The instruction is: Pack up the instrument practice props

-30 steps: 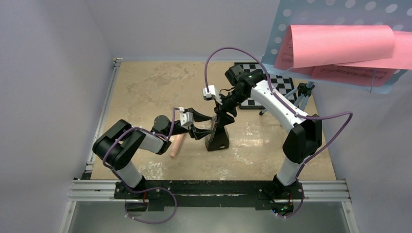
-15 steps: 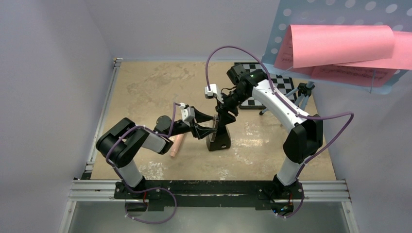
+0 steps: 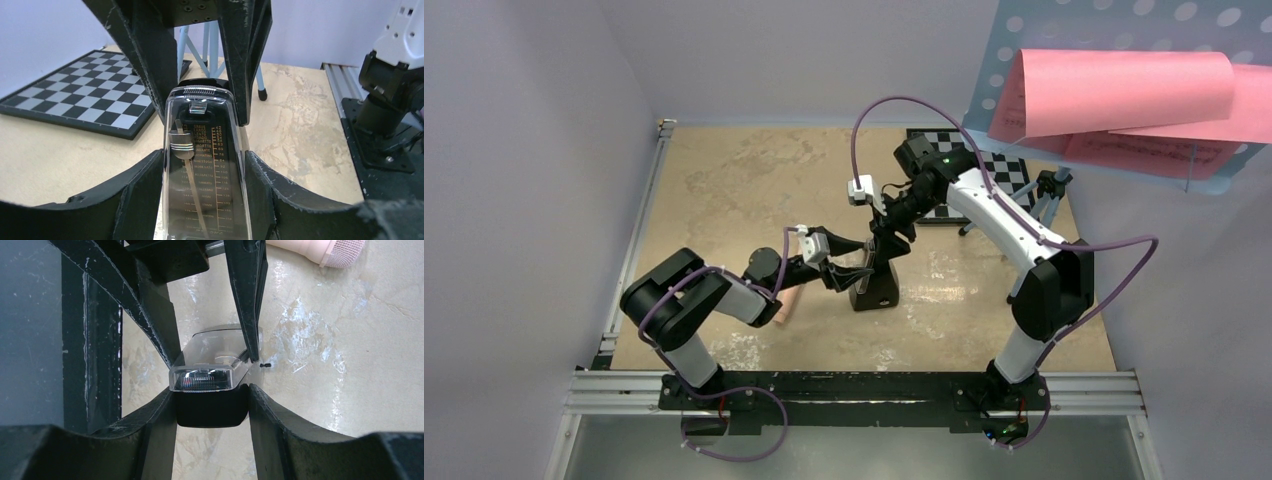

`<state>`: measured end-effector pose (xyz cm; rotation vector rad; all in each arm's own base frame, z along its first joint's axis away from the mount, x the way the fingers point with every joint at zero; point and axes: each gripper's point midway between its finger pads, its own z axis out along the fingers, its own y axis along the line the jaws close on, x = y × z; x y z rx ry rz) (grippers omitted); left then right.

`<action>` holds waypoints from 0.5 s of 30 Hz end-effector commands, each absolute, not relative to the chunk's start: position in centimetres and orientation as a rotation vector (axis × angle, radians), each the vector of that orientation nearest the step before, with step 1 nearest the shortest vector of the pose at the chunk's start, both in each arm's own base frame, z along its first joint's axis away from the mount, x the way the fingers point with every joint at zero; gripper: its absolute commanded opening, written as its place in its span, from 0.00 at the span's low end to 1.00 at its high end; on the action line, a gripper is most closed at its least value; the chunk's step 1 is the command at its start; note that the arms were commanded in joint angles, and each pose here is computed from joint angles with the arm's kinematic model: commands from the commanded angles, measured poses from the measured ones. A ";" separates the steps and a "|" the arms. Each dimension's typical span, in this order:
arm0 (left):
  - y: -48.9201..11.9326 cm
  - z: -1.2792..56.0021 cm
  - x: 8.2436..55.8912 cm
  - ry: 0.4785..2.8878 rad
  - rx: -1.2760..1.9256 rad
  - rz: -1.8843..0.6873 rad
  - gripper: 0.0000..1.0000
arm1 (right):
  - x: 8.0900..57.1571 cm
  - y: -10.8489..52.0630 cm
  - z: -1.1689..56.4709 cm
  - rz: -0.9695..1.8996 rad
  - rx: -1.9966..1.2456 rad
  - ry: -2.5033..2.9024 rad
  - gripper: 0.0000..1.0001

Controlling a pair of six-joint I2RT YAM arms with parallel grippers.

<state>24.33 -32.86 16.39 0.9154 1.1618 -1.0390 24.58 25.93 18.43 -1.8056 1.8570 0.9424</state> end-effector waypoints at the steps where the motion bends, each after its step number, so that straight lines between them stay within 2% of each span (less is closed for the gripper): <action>1: -33.5 14.0 24.6 1.113 1.081 -0.904 0.00 | 20.3 28.8 16.5 1.159 -1.925 1.732 0.00; 7: -34.8 12.5 22.2 1.086 1.185 -1.046 0.00 | 20.8 29.4 16.6 1.149 -1.934 1.659 0.00; 10: -35.1 12.4 22.9 1.009 1.177 -1.007 0.00 | 21.0 29.4 16.0 1.126 -1.948 1.629 0.00; 15: -35.3 11.9 23.3 1.014 1.190 -1.049 0.00 | 21.2 29.7 16.0 1.131 -1.939 1.631 0.00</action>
